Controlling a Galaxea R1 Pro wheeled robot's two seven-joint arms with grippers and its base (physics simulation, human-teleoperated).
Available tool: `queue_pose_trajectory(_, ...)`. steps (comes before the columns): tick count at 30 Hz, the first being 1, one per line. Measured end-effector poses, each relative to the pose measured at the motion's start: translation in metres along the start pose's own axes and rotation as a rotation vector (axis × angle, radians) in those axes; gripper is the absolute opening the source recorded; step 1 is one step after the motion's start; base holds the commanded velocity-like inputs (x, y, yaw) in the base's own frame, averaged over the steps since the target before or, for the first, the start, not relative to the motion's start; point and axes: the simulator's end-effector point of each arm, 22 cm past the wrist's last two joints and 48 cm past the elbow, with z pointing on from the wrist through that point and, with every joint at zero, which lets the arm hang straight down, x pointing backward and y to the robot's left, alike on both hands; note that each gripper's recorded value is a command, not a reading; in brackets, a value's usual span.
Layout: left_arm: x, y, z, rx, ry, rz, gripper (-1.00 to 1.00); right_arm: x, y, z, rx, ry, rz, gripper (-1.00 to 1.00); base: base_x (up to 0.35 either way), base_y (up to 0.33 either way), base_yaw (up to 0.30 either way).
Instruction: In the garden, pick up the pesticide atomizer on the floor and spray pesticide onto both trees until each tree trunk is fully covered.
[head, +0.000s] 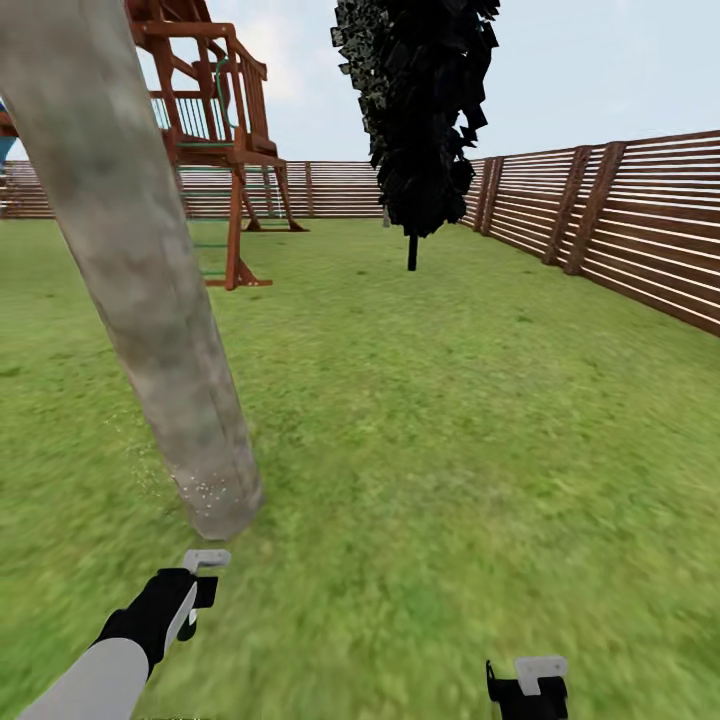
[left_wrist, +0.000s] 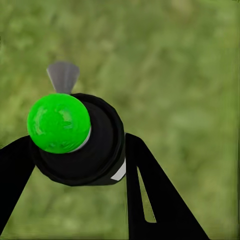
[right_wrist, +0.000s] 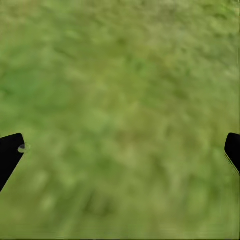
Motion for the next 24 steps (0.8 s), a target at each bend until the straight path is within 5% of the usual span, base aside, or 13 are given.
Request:
queue_pose_trajectory(17, -0.002, 0.000, 0.000, -0.002, -0.007, -0.001, -1.00, 0.000, 0.000, 0.000, -0.001, 0.000, 0.000, 1.00, 0.042, -0.277, 0.166)
queue_pose_trajectory(24, -0.011, -0.002, -0.002, 0.003, -0.018, 0.003, -1.00, 0.000, -0.001, 0.000, 0.002, 0.000, 0.001, 1.00, 0.009, -0.049, 0.275)
